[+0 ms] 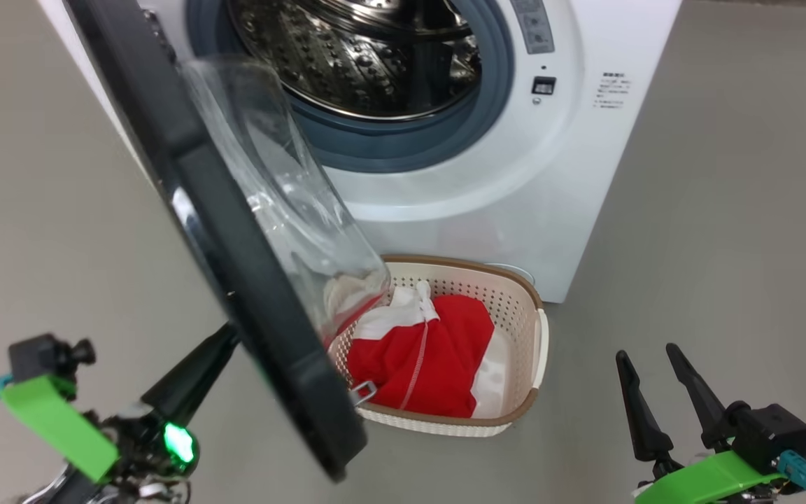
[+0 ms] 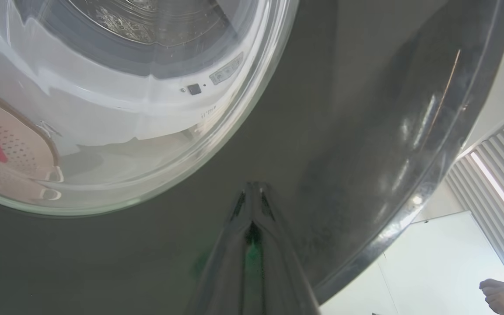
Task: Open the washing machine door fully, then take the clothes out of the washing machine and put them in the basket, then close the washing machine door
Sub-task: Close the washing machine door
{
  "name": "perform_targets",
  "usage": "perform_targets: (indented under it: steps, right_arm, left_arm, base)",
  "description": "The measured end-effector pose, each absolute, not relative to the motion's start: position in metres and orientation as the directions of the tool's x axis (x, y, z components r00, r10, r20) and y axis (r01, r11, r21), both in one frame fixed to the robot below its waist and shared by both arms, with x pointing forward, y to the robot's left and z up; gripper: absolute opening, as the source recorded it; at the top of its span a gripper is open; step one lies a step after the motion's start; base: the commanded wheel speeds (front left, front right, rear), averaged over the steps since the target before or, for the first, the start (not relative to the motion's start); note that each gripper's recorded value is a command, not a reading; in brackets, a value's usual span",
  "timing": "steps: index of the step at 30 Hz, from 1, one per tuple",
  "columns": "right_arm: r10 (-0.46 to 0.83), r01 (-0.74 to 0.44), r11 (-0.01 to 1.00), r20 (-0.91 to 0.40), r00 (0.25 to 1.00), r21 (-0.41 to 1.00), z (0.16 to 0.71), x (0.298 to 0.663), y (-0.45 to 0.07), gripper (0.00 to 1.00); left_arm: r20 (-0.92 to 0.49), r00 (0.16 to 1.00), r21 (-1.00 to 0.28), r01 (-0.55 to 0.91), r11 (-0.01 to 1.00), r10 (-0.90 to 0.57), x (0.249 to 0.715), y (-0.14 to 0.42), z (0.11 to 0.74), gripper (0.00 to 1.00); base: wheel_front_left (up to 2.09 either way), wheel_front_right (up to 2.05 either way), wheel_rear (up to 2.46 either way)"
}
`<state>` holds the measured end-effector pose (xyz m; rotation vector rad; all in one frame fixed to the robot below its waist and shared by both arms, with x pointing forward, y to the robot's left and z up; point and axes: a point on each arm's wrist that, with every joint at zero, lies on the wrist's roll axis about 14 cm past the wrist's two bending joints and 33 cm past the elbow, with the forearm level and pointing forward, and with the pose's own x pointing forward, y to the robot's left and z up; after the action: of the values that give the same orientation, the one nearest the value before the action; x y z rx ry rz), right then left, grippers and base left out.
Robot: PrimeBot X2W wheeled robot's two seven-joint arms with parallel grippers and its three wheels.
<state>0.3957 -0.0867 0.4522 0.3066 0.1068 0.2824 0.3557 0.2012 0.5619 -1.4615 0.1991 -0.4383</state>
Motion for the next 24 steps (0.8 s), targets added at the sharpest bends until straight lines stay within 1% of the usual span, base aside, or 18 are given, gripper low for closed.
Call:
perform_targets:
  steps: [7, 14, 24]
  right_arm:
    - [0.257, -0.221, 0.921, -0.072, 0.964, 0.32, 0.448, 0.398, -0.098, 1.0]
    - [0.217, -0.184, 0.927, -0.068, 0.974, 0.328, 0.448, 0.404, -0.11, 1.0]
    - [0.152, -0.124, 0.938, -0.061, 0.986, 0.324, 0.447, 0.414, -0.132, 1.0]
  left_arm:
    - [0.121, 0.879, -0.981, 0.176, 0.079, -0.461, 0.383, 0.172, 0.564, 0.0]
    - [0.111, 0.867, -0.977, 0.185, 0.107, -0.486, 0.413, 0.148, 0.565, 0.0]
    - [0.149, 0.851, -0.962, 0.242, 0.125, -0.504, 0.46, 0.114, 0.58, 0.0]
  base:
    - [0.0, 0.0, 0.0]
    - [0.0, 0.0, 0.0]
    - [0.0, 0.0, 0.0]
